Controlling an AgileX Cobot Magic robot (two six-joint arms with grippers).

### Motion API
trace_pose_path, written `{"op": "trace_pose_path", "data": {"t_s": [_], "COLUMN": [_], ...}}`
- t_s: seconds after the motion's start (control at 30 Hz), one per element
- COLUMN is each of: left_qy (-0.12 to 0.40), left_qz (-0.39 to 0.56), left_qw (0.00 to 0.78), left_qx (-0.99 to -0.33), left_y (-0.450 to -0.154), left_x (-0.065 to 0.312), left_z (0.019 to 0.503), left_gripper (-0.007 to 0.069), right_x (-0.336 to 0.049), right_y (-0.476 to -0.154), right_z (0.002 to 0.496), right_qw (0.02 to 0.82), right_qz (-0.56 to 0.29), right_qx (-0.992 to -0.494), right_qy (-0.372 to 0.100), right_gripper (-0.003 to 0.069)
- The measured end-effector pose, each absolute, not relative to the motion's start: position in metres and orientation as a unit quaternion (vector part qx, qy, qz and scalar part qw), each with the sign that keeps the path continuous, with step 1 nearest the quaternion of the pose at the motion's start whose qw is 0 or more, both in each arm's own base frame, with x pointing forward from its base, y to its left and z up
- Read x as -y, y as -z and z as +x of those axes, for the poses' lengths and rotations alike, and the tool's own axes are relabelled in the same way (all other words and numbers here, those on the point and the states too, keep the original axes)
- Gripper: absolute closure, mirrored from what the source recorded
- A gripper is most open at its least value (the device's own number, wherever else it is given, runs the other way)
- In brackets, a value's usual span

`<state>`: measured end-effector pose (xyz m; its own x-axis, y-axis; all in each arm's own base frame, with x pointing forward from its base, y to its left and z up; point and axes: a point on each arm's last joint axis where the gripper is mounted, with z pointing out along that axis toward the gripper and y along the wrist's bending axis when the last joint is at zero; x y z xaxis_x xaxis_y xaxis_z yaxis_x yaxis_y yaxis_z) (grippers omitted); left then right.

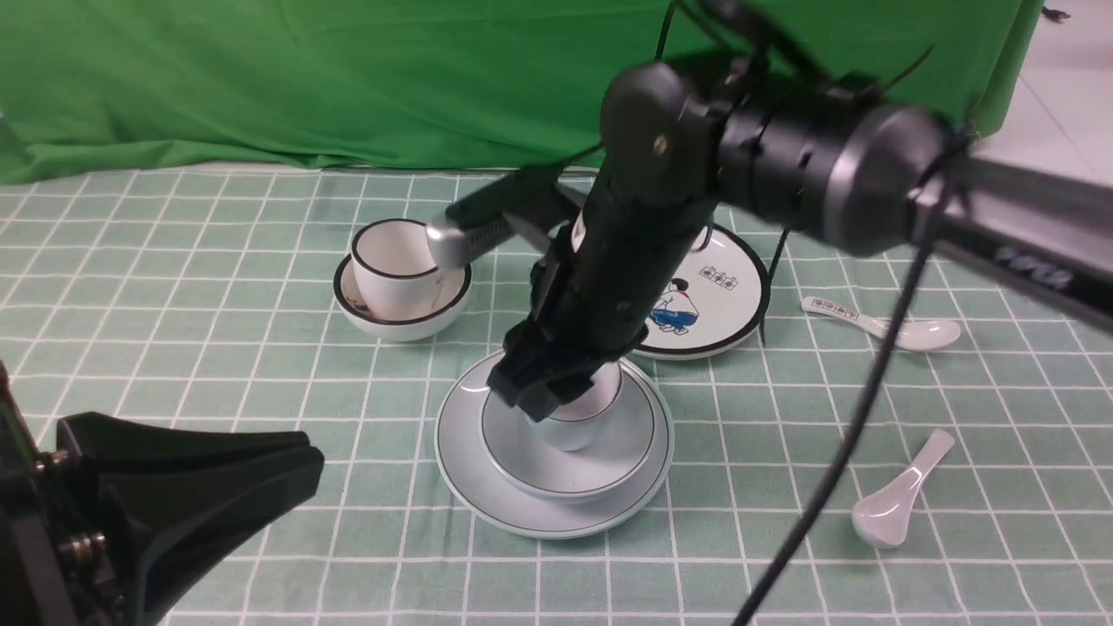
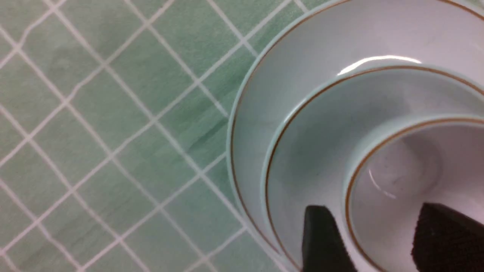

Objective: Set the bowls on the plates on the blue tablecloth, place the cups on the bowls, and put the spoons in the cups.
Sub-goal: 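Move the gripper down to the white spoon beside the saucer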

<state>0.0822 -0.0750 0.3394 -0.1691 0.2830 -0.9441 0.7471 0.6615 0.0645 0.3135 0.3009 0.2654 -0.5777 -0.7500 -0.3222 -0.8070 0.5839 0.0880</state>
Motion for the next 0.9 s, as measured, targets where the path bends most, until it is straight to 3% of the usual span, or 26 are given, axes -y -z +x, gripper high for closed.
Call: {"op": "trace_pose_path", "data": {"t_s": [0.07,0.13,0.2,0.23,0.33,0.4,0.47,0.53,0.67,0.9], "left_qy": [0.213,0.213,0.213,0.212,0.212,0.213,0.213,0.215,0.219,0.225], "left_qz": [0.352,0.352,0.352,0.354,0.354,0.355,0.354,0.353,0.352,0.348], "left_qw": [0.541,0.541,0.540,0.539,0.538,0.538,0.538,0.538,0.537,0.537], "left_qx": [-0.734,-0.734,-0.734,-0.734,-0.735,-0.735,-0.735,-0.735,-0.735,-0.735], "left_y": [-0.339,-0.339,-0.339,-0.339,-0.339,-0.339,-0.339,-0.339,-0.339,-0.340], "left_x": [0.075,0.075,0.075,0.075,0.075,0.075,0.075,0.075,0.075,0.076], "left_z": [0.082,0.082,0.082,0.082,0.082,0.082,0.082,0.082,0.082,0.081], "left_gripper": [0.0617,0.0617,0.0617,0.0617,0.0617,0.0617,0.0617,0.0617,0.0617,0.0617], "right_x": [-0.284,-0.275,-0.261,-0.245,-0.199,-0.179,-0.141,-0.109,-0.079,-0.055], "right_y": [-0.296,-0.306,-0.321,-0.329,-0.331,-0.320,-0.295,-0.263,-0.225,-0.191], "right_z": [0.302,0.298,0.294,0.292,0.287,0.284,0.283,0.285,0.293,0.320], "right_qw": [0.120,0.116,0.141,0.156,0.154,0.135,0.106,0.081,0.072,0.115], "right_qz": [-0.444,-0.440,-0.420,-0.399,-0.313,-0.267,-0.171,-0.077,0.018,0.109], "right_qx": [-0.884,-0.888,-0.896,-0.904,-0.936,-0.953,-0.977,-0.992,-0.997,-0.987], "right_qy": [-0.084,-0.058,-0.028,0.004,0.044,0.057,0.067,0.063,0.030,-0.027], "right_gripper": [0.0293,0.0300,0.0338,0.0391,0.0474,0.0480,0.0451,0.0371,0.0258,0.0232]}}
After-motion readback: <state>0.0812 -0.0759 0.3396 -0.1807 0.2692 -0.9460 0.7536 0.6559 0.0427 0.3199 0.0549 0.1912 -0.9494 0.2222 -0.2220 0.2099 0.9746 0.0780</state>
